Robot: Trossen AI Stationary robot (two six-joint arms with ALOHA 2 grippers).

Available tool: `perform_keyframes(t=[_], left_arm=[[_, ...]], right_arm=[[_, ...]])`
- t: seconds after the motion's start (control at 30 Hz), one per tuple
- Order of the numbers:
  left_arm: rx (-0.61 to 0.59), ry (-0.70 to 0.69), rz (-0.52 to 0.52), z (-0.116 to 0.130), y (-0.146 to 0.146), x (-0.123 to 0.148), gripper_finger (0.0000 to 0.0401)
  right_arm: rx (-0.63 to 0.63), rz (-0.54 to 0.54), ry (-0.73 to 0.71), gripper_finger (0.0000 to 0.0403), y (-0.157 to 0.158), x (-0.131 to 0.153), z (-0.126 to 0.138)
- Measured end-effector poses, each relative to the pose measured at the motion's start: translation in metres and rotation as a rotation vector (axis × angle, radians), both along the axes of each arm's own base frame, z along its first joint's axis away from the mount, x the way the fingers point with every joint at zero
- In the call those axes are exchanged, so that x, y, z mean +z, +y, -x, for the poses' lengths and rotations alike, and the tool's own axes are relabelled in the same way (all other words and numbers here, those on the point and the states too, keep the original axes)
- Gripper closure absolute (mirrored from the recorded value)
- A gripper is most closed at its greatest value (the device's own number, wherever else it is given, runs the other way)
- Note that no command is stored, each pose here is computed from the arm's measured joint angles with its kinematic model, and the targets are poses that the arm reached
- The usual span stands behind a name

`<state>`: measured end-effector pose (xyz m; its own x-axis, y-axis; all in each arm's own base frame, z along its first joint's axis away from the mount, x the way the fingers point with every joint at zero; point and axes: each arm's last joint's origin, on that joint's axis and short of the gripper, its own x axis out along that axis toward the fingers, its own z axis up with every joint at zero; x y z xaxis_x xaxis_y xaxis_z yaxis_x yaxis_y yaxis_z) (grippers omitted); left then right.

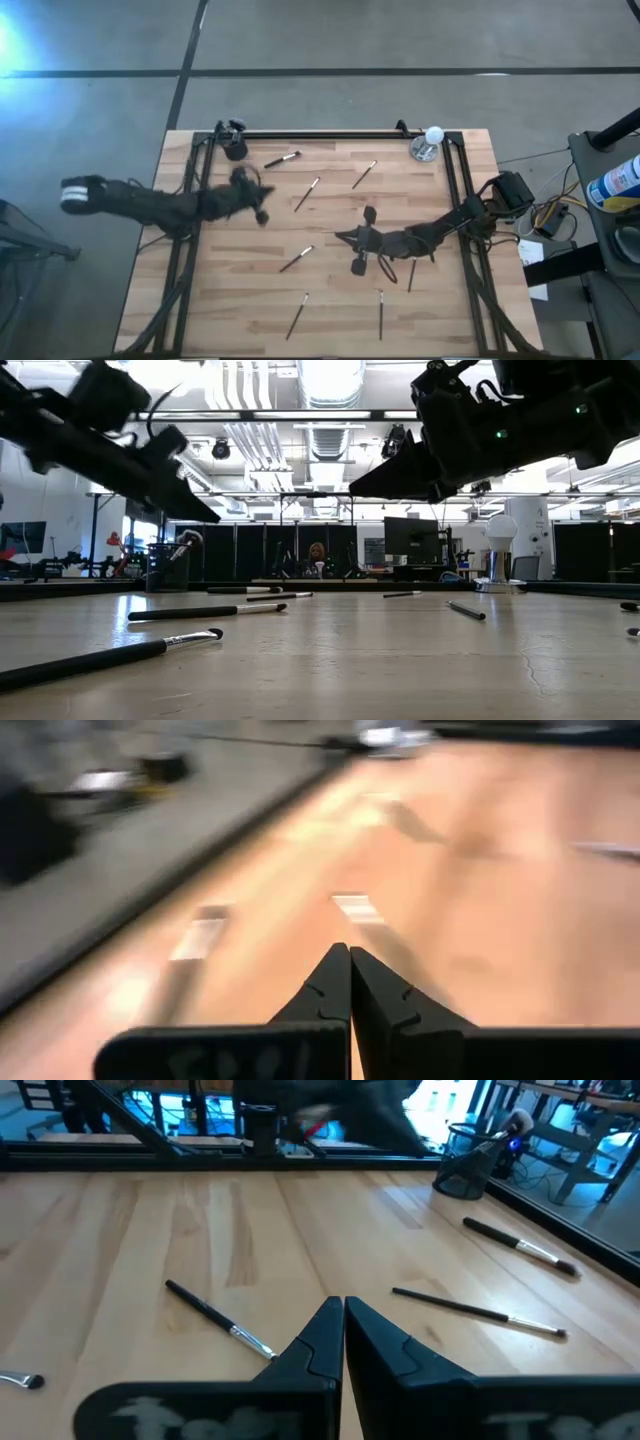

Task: Pick & Place Makeup Supplies
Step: Put the makeup brush into the makeup holder

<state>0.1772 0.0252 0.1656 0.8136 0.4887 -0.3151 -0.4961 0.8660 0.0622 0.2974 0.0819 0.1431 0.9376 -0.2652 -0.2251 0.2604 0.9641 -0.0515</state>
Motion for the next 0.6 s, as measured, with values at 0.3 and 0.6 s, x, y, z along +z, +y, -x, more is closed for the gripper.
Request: perform_keyframes(t=[0.3, 0.6], left_arm=[[-0.170, 0.007, 0.149, -0.017, -0.071, -0.009, 0.0401], [-0.173, 0.234, 0.239, -0.078, -0.102, -0.027, 0.0377]], right_arm=[[0.000, 0.005, 0.018, 0.0394, 0.000, -0.002, 0.001], [-0.026, -0.039, 0.113, 0.0394, -0.002, -0.013, 0.005]])
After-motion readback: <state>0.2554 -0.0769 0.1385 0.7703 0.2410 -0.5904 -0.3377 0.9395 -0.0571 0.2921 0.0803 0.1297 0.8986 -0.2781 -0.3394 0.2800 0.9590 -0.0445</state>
